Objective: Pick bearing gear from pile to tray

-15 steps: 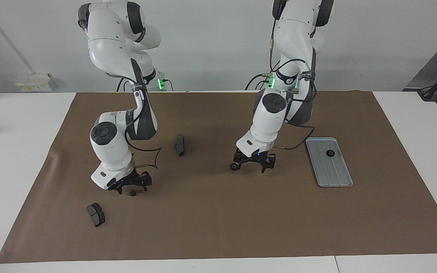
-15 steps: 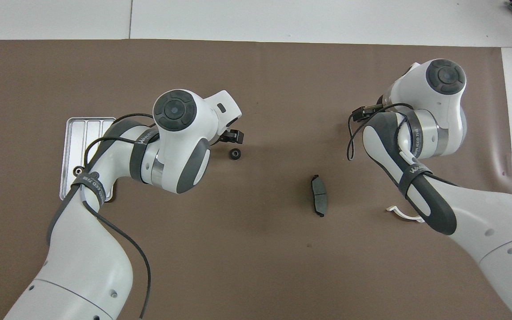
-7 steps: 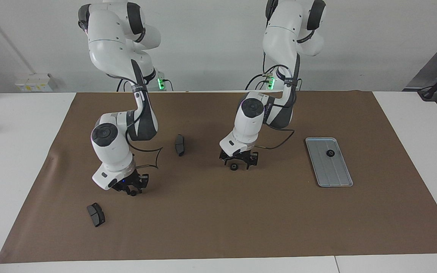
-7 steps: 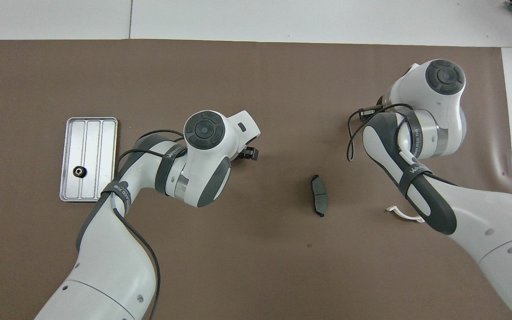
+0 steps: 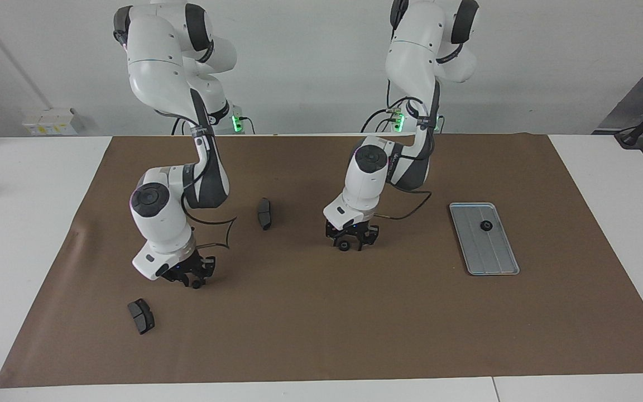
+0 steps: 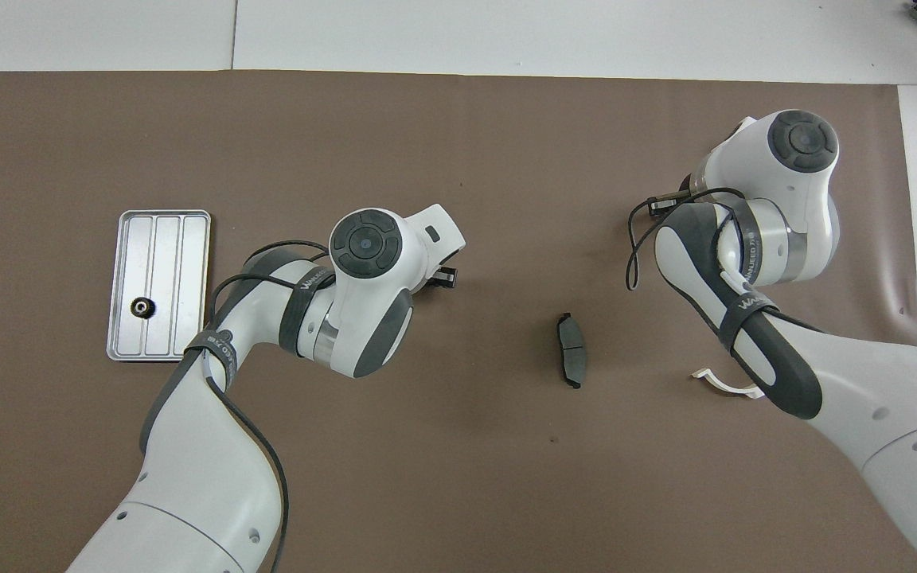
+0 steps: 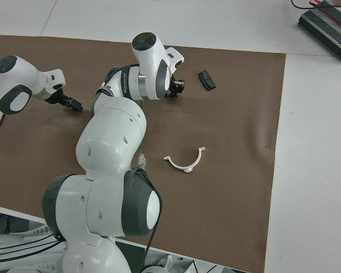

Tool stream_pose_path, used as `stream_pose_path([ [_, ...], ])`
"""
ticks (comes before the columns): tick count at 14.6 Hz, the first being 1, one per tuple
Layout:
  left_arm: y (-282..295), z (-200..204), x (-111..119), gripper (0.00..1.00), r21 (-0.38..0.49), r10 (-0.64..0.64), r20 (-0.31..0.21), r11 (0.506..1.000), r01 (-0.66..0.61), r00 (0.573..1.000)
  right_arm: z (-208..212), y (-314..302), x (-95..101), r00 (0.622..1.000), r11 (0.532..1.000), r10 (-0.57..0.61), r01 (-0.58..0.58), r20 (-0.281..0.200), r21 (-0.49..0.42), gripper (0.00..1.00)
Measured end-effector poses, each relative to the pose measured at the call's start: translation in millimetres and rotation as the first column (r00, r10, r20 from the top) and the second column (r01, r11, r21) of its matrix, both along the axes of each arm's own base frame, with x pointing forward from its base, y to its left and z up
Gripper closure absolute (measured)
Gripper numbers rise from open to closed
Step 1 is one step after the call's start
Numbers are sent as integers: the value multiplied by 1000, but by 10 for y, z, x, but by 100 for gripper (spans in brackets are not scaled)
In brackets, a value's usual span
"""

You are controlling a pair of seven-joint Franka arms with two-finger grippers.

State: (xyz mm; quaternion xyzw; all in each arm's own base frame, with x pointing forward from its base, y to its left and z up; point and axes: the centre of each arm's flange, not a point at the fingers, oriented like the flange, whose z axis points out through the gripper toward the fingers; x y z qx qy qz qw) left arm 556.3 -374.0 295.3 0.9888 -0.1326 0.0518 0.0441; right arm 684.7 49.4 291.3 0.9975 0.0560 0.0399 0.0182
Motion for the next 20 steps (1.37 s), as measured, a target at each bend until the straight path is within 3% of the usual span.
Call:
stream_pose_path([
  [2, -14, 29, 9, 65, -8, -2, 15, 1000, 2, 1000, -12, 10, -8, 1000, 1000, 1, -1, 6, 3, 62],
  [4, -25, 51, 25, 65, -18, -1, 34, 1000, 2, 999, -7, 25, -10, 1000, 1000, 2, -2, 6, 6, 65],
  [5, -29, 59, 31, 65, -21, -1, 39, 1000, 2, 999, -2, 36, -12, 1000, 1000, 3, -4, 6, 6, 76],
  [11, 91, 315, 68, 65, -25, 16, 41, 1000, -15, 999, 118, 42, 25, 1000, 1000, 0, 0, 7, 8, 76],
  [15, 888, 564, 142, 65, 4, 126, -10, 992, -126, 992, 602, 484, 15, 996, 996, -79, 77, 49, 48, 76],
  [18, 1651, 630, 140, 65, 7, 168, -31, 986, -168, 985, 828, 1359, -106, 988, 988, -129, 121, 80, 93, 76],
  [20, 2263, 599, 171, 65, 14, 166, -43, 986, -165, 985, 825, 2052, -286, 982, 979, -175, 165, 75, 120, 76],
])
